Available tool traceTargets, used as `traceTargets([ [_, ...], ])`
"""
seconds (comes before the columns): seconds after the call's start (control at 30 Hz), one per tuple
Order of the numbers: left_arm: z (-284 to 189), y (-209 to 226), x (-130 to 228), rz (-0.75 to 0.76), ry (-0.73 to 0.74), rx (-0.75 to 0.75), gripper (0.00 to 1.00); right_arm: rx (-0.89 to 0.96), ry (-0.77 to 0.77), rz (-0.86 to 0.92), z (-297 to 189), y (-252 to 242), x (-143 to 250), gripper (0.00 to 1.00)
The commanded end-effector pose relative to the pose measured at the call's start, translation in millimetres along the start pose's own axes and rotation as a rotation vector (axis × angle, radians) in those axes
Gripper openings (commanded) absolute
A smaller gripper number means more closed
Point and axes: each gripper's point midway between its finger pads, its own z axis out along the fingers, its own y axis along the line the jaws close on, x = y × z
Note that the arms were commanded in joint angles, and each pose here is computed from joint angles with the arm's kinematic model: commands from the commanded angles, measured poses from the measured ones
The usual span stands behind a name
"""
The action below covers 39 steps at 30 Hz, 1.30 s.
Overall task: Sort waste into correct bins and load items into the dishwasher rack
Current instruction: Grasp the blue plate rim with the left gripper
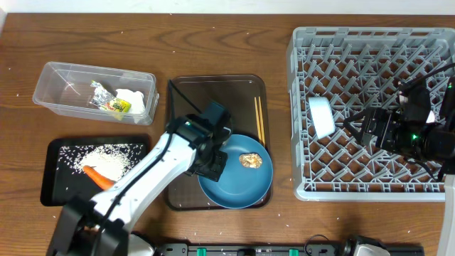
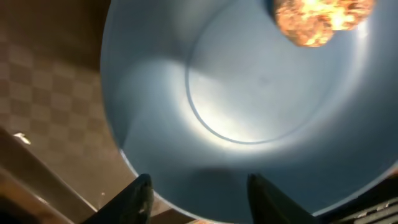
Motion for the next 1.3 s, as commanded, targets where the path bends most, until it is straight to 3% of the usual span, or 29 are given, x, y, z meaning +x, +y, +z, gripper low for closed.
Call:
traceTargets([
  [0.0, -7.9, 10.3, 1.6, 0.016, -0.028, -0.06, 0.67, 0.001, 0.004, -0.024, 1.2, 0.3, 0.5, 0.91],
  [0.13, -2.8, 23.2, -1.3, 0.015, -0.034, -0.131, 0.73, 0.001, 0.005, -0.023, 1.2, 0.3, 0.7, 0.92],
  [0.57, 21.8, 43.0, -5.9, -0.02, -0.037, -0.184, 0.72, 0.002, 0.012, -0.02, 1.2, 0.1, 2.4, 0.92],
  [0.6, 21.7, 44.5, -7.5, -0.026, -0.044, -0.184, 0.77, 0.002, 0.012, -0.02, 1.2, 0.1, 2.5, 0.92],
  [0.67, 21.4, 46.2, -10.2, -0.035, -0.054, -0.179, 0.98, 0.002, 0.013, -0.019, 1.2, 0.1, 2.7, 0.93],
  [0.83, 22.2, 46.5, -10.6, -0.035, -0.055, -0.18, 0.98, 0.003, 0.014, -0.019, 1.2, 0.0, 3.1, 0.94],
  [0.93, 24.6, 47.5, -9.5, -0.037, -0.046, -0.181, 0.71, 0.003, 0.014, -0.019, 1.2, 0.0, 3.1, 0.94],
  [1.07, 38.5, 50.3, -1.7, -0.04, 0.002, -0.188, 0.69, 0.003, 0.017, -0.018, 1.2, -0.1, 3.7, 0.94],
  [1.27, 52.1, 53.1, 4.4, -0.043, 0.05, -0.194, 0.53, 0.003, 0.021, -0.019, 1.2, -0.1, 4.7, 0.94],
])
